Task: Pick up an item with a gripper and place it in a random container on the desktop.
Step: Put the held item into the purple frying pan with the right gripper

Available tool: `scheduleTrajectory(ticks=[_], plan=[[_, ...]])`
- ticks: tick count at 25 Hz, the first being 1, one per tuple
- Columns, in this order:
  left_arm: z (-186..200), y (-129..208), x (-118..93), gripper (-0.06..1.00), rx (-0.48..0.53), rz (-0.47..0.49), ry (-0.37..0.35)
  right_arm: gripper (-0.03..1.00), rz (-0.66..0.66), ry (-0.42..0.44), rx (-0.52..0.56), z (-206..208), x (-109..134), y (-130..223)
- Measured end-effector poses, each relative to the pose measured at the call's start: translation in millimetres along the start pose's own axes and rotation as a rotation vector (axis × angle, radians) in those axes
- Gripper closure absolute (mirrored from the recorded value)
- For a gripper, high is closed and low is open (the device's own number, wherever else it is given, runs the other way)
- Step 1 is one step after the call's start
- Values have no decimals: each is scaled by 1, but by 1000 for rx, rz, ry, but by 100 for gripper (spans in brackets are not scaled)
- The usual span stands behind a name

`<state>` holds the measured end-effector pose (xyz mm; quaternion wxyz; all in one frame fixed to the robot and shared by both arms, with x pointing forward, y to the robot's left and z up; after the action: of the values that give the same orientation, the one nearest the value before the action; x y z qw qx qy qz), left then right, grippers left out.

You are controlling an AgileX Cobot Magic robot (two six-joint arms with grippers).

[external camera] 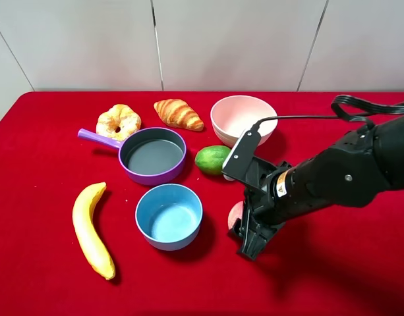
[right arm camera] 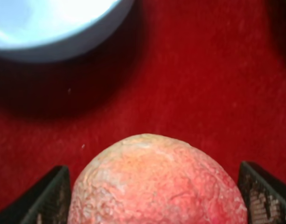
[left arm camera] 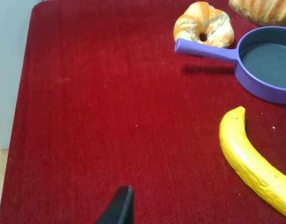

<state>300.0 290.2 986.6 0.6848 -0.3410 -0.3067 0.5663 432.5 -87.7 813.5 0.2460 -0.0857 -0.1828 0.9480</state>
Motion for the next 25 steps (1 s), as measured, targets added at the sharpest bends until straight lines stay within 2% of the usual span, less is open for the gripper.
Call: scheduleTrajectory(ticks=[15,25], plan=[[0,0,0,-4,0,0,0,44,2,-24,58,35,-4,-25],[0,0,0,-4,0,0,0,44,16,-41,98,62,-9,-55]])
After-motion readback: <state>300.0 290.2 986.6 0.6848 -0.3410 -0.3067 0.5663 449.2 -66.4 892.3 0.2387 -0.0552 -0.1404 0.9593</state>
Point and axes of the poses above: a point on each arm's last joint axis where the gripper is mounted, z pointing back along that axis away from the gripper, x along the wrist's bending axis when the last joint is at zero, y = z × x, the point moved 9 cm from there along -z, pointing out along that axis toward the gripper, and after that the axes turned 2 degrees about -z, right-handed, at the moved point
